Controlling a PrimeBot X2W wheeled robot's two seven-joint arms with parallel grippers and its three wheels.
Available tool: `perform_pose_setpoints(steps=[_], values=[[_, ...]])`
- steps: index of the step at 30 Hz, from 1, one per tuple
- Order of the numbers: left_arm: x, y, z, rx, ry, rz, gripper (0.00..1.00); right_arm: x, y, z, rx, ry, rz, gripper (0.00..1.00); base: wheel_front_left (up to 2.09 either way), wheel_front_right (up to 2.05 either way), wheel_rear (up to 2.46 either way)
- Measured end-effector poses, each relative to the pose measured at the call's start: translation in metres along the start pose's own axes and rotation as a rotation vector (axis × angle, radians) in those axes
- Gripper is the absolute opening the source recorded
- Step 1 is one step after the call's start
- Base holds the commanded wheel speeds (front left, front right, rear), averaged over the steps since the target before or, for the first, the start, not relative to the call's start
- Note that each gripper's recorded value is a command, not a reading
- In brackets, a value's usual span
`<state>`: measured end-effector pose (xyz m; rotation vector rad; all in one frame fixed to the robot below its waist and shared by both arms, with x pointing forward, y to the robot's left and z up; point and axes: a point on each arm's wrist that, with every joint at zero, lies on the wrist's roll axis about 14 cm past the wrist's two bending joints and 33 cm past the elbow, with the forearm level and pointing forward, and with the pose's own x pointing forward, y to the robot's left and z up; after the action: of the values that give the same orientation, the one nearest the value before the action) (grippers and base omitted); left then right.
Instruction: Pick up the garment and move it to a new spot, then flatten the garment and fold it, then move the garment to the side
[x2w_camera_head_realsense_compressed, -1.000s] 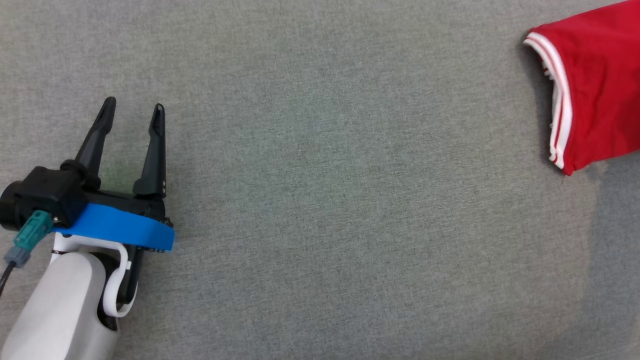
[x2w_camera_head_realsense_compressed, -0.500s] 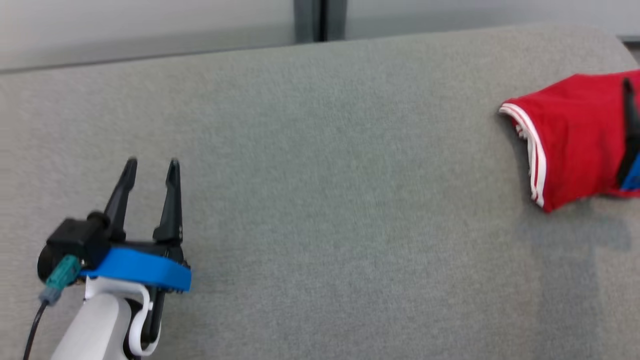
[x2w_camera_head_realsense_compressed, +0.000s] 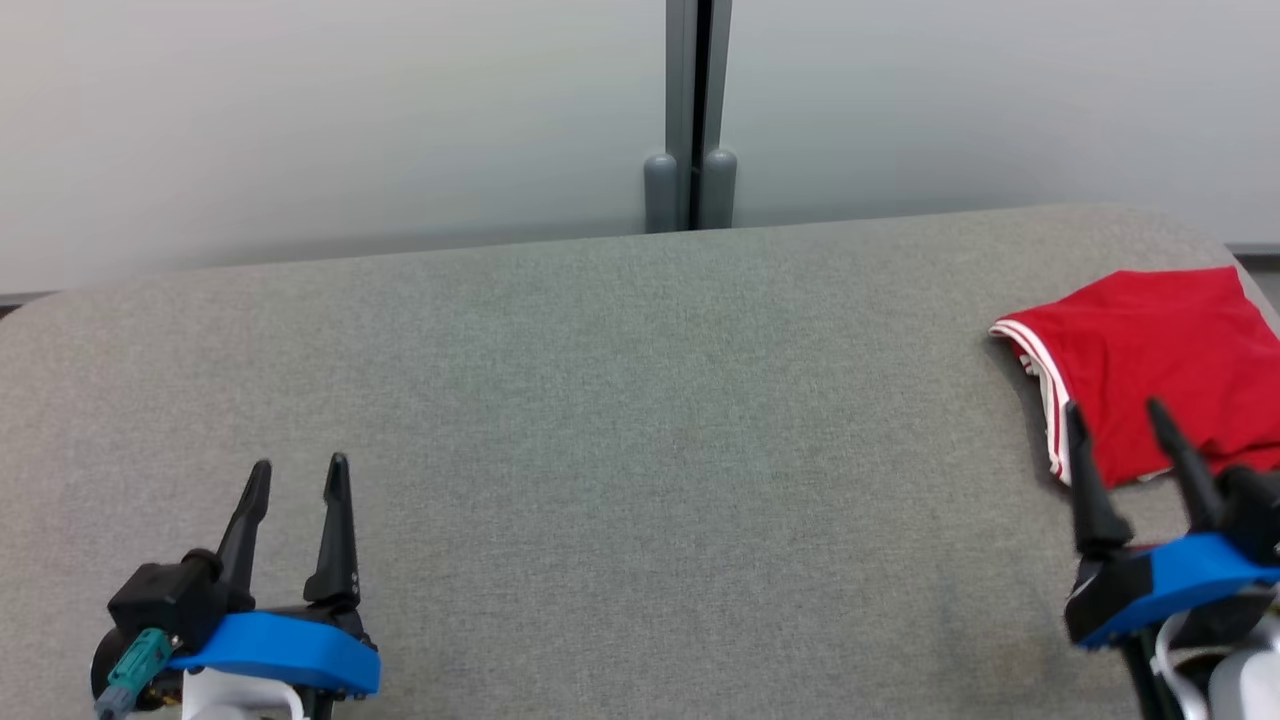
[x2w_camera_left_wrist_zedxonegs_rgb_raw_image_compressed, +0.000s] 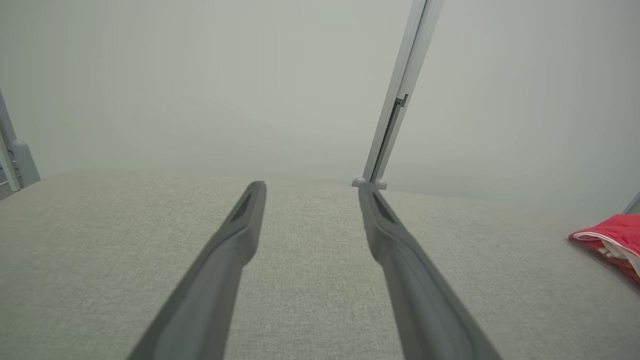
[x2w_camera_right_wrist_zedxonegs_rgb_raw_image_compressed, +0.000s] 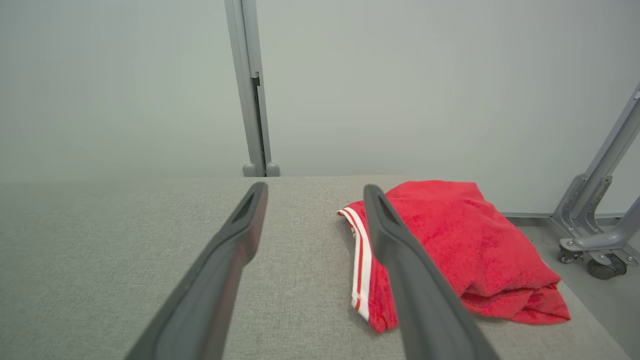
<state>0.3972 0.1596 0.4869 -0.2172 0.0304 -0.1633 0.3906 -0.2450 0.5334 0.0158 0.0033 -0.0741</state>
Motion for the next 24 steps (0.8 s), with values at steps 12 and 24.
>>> perform_pose_setpoints(steps=[12, 24], values=[[-0.032, 0.012, -0.003, -0.021, -0.004, 0.071, 1.00, -0.029, 0.029, -0.020, 0.074, 0.044, 0.056, 1.00, 0.00, 0.00, 0.00], [-0.043, 0.017, -0.012, -0.026, 0.016, 0.088, 1.00, -0.029, 0.043, -0.030, 0.079, 0.071, 0.089, 1.00, 0.00, 0.00, 0.00]])
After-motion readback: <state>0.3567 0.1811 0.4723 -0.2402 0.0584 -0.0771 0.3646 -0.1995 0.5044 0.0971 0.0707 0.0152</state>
